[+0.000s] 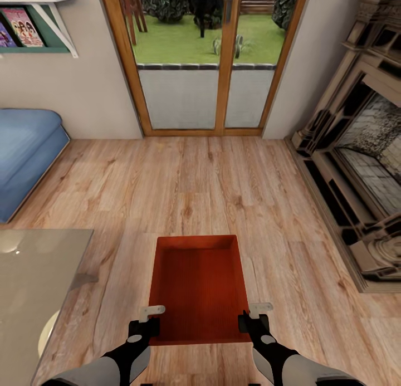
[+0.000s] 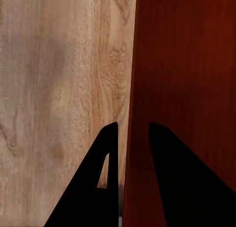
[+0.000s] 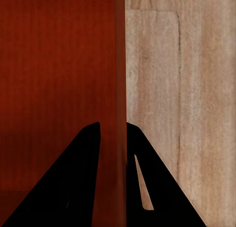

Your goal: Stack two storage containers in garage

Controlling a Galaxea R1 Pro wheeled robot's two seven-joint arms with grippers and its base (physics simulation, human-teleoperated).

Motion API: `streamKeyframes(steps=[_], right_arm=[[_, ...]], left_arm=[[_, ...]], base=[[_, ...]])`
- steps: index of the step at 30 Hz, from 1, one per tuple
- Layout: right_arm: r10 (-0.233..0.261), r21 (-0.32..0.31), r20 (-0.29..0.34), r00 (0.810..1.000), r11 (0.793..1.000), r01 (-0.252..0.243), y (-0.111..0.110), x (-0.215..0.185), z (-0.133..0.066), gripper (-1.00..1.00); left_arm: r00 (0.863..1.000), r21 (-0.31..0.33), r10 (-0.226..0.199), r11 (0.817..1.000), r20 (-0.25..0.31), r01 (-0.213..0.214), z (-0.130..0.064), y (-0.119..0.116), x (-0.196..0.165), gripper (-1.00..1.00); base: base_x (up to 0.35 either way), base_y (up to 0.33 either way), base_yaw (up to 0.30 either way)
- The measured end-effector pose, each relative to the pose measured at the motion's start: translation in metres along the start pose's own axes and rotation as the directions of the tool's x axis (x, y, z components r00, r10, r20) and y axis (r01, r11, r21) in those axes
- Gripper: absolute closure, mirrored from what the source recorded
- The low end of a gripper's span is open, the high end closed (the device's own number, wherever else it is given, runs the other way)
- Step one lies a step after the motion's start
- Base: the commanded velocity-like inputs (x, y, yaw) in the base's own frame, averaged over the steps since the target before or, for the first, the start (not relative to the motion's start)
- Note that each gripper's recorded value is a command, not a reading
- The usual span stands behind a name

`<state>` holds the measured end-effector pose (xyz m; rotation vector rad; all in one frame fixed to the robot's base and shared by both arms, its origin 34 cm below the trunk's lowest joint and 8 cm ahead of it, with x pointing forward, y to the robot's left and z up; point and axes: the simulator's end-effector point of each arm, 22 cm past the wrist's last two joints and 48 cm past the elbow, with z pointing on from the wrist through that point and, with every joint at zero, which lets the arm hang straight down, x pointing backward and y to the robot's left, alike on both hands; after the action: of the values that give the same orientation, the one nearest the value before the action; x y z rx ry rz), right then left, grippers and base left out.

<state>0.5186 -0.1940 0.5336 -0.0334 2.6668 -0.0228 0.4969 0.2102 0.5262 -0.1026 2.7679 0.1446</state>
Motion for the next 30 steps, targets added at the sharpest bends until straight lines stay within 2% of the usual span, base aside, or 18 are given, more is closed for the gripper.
streamKeyframes(steps=[30], right_arm=[[0.001,0.000,-0.001,1.000,1.000,-0.001,-0.001,-0.005,-0.031,1.00]], left_arm=[[1.000,0.000,0.000,1.000,-0.001,0.000,-0.031,0.003,-0.002,1.00]], base=[[0.000,0.000,0.000]])
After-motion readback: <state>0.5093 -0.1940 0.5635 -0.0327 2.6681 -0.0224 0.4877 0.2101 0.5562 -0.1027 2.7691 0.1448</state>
